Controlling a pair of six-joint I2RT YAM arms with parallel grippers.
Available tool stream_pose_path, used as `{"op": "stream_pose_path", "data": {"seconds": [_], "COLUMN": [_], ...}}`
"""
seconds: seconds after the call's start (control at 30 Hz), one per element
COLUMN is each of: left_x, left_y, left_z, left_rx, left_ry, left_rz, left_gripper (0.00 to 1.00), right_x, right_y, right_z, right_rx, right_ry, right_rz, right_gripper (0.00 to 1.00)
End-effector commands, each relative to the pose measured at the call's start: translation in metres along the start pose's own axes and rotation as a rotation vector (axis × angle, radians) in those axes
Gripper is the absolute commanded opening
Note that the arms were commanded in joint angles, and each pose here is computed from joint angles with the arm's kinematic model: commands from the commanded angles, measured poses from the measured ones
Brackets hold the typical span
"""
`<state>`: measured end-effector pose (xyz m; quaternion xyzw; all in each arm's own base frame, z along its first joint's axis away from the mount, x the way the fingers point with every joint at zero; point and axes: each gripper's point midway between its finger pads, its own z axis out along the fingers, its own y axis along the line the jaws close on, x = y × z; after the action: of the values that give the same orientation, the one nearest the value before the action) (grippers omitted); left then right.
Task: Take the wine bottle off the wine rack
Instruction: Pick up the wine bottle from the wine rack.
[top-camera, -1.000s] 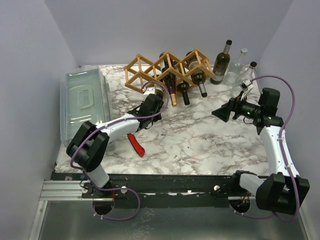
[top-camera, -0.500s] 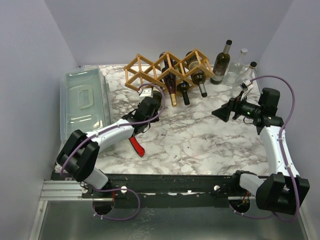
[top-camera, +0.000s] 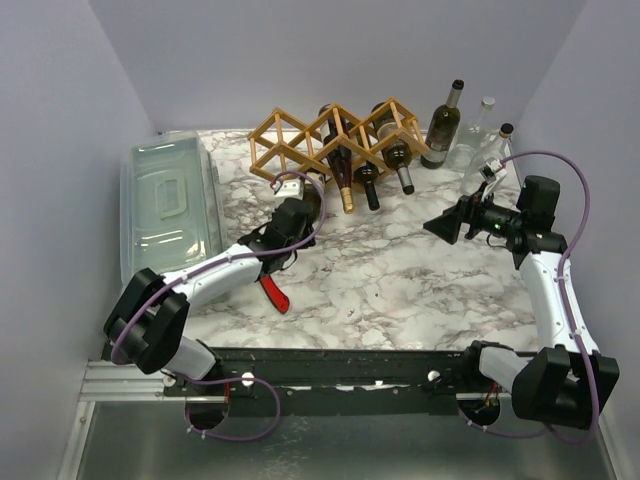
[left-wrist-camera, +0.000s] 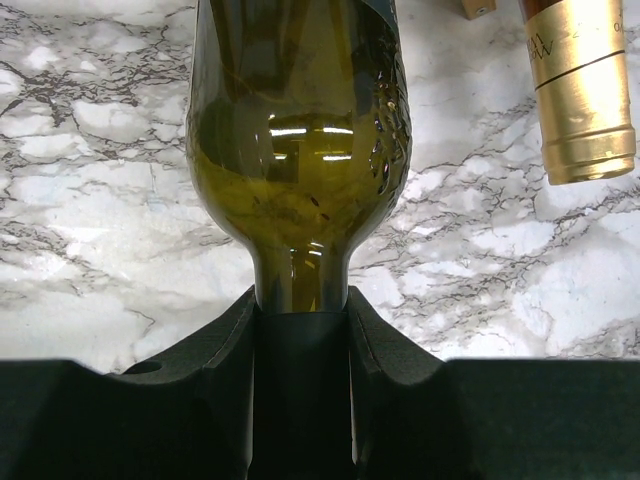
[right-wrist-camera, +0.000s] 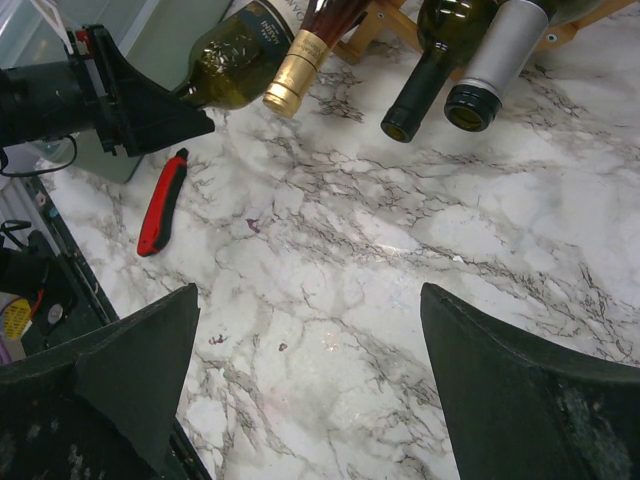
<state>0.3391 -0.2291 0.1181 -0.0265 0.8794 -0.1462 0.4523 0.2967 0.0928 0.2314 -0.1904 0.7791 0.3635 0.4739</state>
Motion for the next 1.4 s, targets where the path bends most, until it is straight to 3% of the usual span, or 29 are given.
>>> {"op": "stream_pose_path", "data": {"seconds": [0.0,0.87,1.37], "left_x": [-0.021,-0.008,0.010], "left_y": [-0.014,-0.002,-0.011], "left_z": [-0.015,-0.035,-0.021], "left_rx": [0.070,0.087,0.095], "left_ry": [-0.067,-0.038,0.020], "left_rz": [-0.015,0.035,-0.038], "left_gripper": [0.00,0.00,0.00], "right_x": [-0.007,-0.004,-0.004], "right_y": [0.004,0.006,0.010], "right_z": [-0.001,0.000,-0.001], "right_rx": [0.004,-0.024,-0.039], "right_ry": [-0.006,0.001,-0.001], "right_rz": [-0.030,-0.016,-0.024], "right_gripper": [0.95,0.95,0.95]}}
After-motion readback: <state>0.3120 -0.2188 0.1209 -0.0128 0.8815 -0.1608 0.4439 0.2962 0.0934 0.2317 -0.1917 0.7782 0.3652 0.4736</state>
